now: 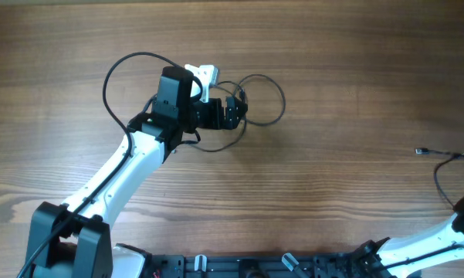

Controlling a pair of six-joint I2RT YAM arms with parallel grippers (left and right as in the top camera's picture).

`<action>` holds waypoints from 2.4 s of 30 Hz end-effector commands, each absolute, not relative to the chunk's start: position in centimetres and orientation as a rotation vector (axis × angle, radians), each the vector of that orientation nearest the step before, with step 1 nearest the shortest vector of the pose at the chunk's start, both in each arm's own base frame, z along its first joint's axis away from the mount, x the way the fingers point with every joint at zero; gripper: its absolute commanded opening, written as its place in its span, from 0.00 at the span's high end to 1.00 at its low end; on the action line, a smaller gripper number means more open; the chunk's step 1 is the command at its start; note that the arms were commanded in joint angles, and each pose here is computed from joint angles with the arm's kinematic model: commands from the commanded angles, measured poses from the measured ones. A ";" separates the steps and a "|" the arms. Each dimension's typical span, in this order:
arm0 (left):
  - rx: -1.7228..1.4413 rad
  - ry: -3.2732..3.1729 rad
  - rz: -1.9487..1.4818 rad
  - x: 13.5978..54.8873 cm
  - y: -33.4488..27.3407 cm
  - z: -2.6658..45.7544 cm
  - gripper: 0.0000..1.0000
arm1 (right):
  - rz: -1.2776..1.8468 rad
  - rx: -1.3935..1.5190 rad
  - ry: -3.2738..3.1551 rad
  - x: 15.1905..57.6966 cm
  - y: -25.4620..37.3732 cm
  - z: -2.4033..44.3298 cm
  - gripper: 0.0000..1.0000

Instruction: Untangle cables

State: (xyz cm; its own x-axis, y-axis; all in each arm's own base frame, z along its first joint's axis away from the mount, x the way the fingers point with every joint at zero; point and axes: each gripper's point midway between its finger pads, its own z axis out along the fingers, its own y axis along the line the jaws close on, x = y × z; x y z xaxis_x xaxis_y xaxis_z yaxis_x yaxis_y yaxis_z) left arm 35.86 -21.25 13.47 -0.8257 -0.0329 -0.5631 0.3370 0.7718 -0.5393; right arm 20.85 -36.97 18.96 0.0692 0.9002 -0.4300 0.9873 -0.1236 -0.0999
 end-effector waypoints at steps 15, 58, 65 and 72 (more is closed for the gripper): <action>0.270 2.380 -0.887 35.4 -21.5 14.0 0.00 | -0.600 2.275 1.765 16.9 -39.2 18.2 0.51; -0.696 2.247 -0.065 36.6 1.4 17.1 0.00 | 0.191 -0.379 2.724 42.7 12.1 19.8 0.00; -0.912 2.244 0.019 34.7 4.2 15.8 0.00 | 0.377 -0.875 2.655 39.4 23.7 17.0 0.00; -0.953 2.250 0.018 34.2 4.3 15.5 0.00 | 0.408 -0.736 2.807 39.8 27.5 10.2 0.00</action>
